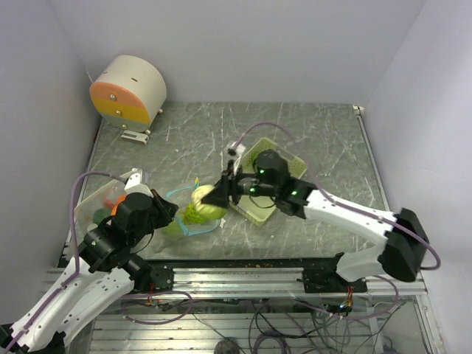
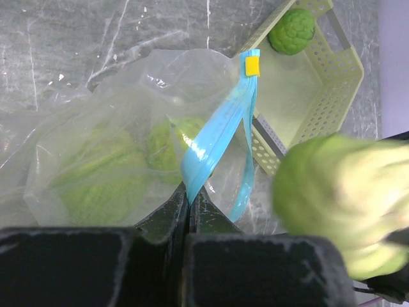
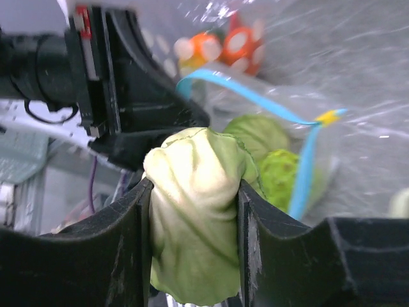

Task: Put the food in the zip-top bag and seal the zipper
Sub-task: Place the fake vegetable in the zipper food storage bag.

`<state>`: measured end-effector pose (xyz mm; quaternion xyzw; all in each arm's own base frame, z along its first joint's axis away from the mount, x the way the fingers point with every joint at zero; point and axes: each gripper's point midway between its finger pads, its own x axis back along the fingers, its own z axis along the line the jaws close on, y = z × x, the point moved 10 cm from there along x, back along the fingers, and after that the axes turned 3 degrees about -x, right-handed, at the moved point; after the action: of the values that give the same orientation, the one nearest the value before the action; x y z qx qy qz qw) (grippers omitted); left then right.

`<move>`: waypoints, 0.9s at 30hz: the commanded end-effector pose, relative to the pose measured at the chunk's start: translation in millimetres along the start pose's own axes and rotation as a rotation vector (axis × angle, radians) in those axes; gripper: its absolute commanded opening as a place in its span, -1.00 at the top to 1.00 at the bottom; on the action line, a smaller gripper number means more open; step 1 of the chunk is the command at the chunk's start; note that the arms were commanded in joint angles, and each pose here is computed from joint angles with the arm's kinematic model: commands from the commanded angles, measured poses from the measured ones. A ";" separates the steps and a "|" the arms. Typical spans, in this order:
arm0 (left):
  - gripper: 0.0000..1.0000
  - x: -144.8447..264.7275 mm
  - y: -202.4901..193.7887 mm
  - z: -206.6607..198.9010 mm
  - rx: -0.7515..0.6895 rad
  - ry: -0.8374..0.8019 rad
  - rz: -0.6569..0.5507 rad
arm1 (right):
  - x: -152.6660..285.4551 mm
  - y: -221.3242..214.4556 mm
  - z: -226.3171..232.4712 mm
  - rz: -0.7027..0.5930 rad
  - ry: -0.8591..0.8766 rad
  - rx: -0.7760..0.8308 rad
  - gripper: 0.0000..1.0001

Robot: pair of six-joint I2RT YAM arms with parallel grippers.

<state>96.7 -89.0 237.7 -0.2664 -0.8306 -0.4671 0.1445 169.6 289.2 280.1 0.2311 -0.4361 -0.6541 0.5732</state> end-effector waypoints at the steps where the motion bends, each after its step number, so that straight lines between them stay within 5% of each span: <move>1: 0.86 5.3 4.4 -6.0 0.012 -0.058 -0.019 | -33.1 -19.4 6.2 0.052 0.190 -0.003 0.87; 5: 0.86 12.2 6.1 -5.6 0.026 -0.075 -0.033 | -51.0 -36.9 -5.3 0.058 0.199 -0.055 0.88; 13: 0.86 13.9 1.9 -9.2 0.032 -0.145 -0.001 | -81.2 -36.4 -33.0 -0.097 -0.072 -0.124 0.91; 20: 0.86 3.0 -5.5 -15.0 0.050 -0.211 0.036 | -107.4 -42.1 -9.2 -0.191 -0.288 -0.087 0.91; 27: 0.86 7.8 13.3 -25.6 0.012 -0.212 -0.028 | -103.0 -68.9 7.6 -0.164 -0.313 -0.169 0.68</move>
<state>92.4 -98.5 234.3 -0.3153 -0.8348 -0.4373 0.1115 162.1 385.0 202.1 0.1269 -0.4666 -0.7359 0.4740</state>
